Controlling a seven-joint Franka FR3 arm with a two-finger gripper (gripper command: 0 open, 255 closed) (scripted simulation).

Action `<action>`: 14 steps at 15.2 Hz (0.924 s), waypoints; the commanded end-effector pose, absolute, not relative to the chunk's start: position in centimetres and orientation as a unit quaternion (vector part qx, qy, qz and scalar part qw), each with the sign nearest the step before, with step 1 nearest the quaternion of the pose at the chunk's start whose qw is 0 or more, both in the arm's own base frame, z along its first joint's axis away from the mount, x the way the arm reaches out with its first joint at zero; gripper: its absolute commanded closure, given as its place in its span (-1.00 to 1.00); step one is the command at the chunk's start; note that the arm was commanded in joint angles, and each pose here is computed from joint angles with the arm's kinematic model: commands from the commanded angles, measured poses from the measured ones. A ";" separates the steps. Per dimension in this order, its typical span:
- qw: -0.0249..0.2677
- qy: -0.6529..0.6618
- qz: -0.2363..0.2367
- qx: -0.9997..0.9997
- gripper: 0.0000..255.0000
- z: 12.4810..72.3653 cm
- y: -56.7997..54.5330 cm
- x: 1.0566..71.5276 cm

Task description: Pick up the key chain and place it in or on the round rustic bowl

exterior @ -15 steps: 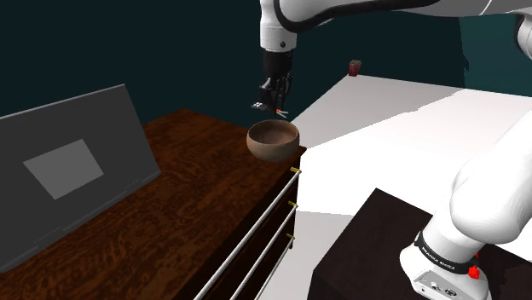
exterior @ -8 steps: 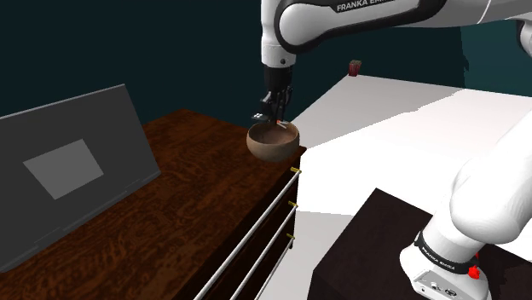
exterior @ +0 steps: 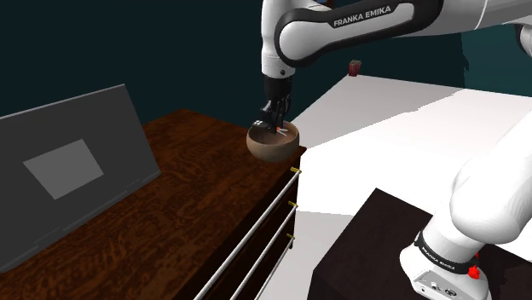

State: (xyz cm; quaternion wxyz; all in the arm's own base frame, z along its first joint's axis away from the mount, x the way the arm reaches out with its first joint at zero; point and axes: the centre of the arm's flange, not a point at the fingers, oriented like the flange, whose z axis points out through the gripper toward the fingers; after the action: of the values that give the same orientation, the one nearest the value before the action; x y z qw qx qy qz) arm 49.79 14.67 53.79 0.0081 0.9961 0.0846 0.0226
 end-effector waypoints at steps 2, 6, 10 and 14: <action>0.008 0.085 0.023 0.996 1.00 53.8 14.7 49.8; 0.008 0.085 0.023 0.996 -1.00 53.8 14.7 49.8; 0.008 0.085 0.023 0.996 -1.00 55.1 14.7 49.7; 0.008 0.085 0.023 0.996 -1.00 58.7 14.7 49.6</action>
State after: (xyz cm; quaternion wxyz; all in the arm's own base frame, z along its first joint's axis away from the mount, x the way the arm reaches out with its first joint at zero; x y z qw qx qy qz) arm 49.50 14.77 58.24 0.0079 0.9961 0.0847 0.0234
